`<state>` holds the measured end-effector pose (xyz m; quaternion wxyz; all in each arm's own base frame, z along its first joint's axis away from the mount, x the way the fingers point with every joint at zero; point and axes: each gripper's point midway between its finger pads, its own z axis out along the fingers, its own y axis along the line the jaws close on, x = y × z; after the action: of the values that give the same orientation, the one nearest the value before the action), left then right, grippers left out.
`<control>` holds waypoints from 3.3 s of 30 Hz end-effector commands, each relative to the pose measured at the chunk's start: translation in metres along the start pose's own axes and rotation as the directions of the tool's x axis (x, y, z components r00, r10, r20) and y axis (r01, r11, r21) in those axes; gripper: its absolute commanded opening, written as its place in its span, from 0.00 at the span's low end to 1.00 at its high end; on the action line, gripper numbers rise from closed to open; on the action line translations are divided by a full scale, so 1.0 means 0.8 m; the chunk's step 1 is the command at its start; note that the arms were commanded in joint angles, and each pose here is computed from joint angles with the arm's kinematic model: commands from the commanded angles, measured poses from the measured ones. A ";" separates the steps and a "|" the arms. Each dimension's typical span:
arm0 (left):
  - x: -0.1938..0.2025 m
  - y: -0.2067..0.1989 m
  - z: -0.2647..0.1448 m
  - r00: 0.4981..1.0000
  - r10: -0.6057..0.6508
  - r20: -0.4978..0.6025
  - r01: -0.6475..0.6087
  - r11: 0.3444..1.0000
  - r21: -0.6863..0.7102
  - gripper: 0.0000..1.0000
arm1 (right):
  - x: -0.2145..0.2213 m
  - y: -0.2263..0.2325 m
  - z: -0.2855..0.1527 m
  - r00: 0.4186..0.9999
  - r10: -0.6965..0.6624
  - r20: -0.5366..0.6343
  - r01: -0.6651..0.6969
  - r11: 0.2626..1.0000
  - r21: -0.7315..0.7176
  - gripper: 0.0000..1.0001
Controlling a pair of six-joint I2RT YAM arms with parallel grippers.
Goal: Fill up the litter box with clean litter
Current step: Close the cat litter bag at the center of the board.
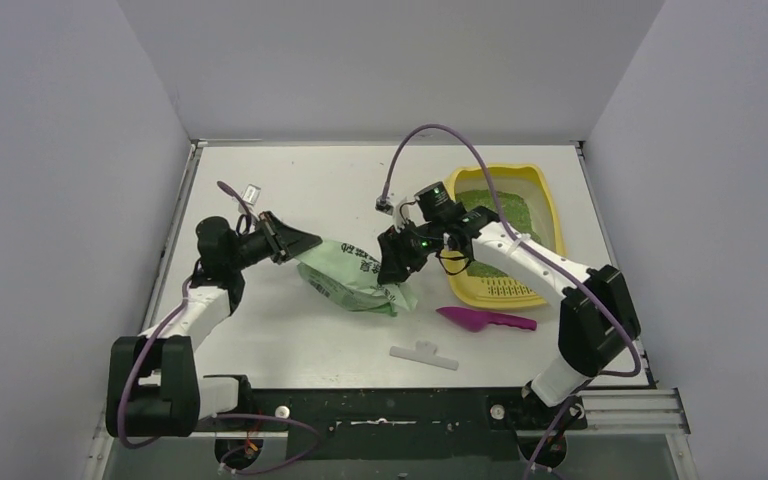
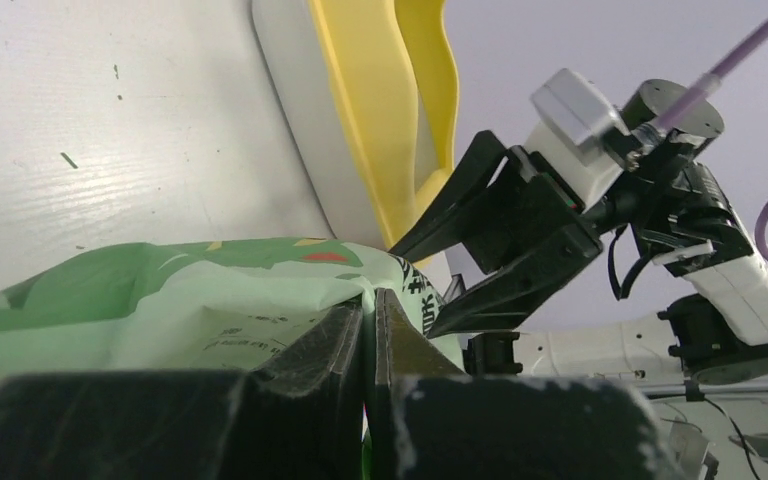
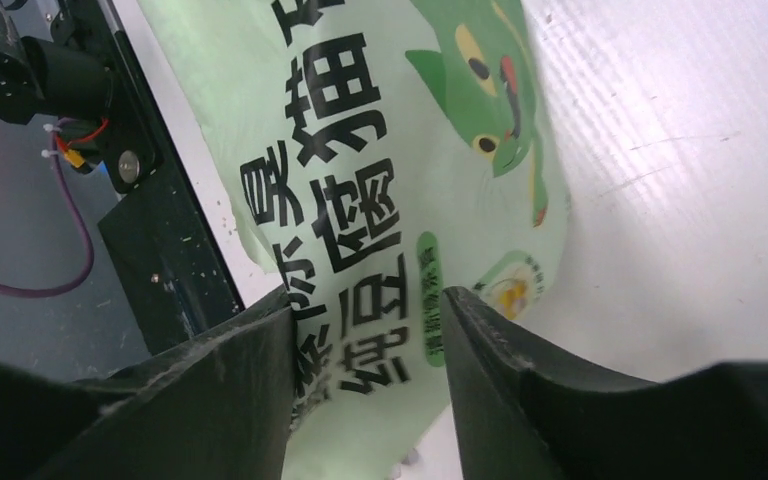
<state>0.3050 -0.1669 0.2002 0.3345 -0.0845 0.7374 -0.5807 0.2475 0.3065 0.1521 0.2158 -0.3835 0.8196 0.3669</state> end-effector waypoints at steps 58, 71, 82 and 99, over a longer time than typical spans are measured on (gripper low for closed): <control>-0.085 -0.035 -0.048 0.974 0.158 0.160 -0.171 0.983 0.068 0.00 | -0.011 0.009 -0.079 0.624 -0.742 0.246 0.248 0.486 0.838 0.00; -0.073 -0.015 -0.053 0.964 0.241 0.114 -0.238 0.971 -0.040 0.00 | -0.003 0.031 -0.114 0.631 -0.737 0.242 0.112 0.395 0.912 0.09; -0.076 -0.032 -0.043 0.887 0.446 0.117 -0.454 0.889 0.052 0.00 | -0.014 0.081 -0.181 0.631 -0.517 0.578 0.132 0.806 0.577 0.77; -0.038 -0.049 -0.062 0.766 0.641 -0.038 -0.628 0.761 0.161 0.00 | -0.051 0.055 -0.014 0.891 -0.350 0.288 0.344 0.936 0.072 0.77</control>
<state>0.2946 -0.1239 0.2203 0.4386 0.1203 0.7298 -0.5104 0.2569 0.3030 0.1758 0.4058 -0.4261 0.7580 0.2815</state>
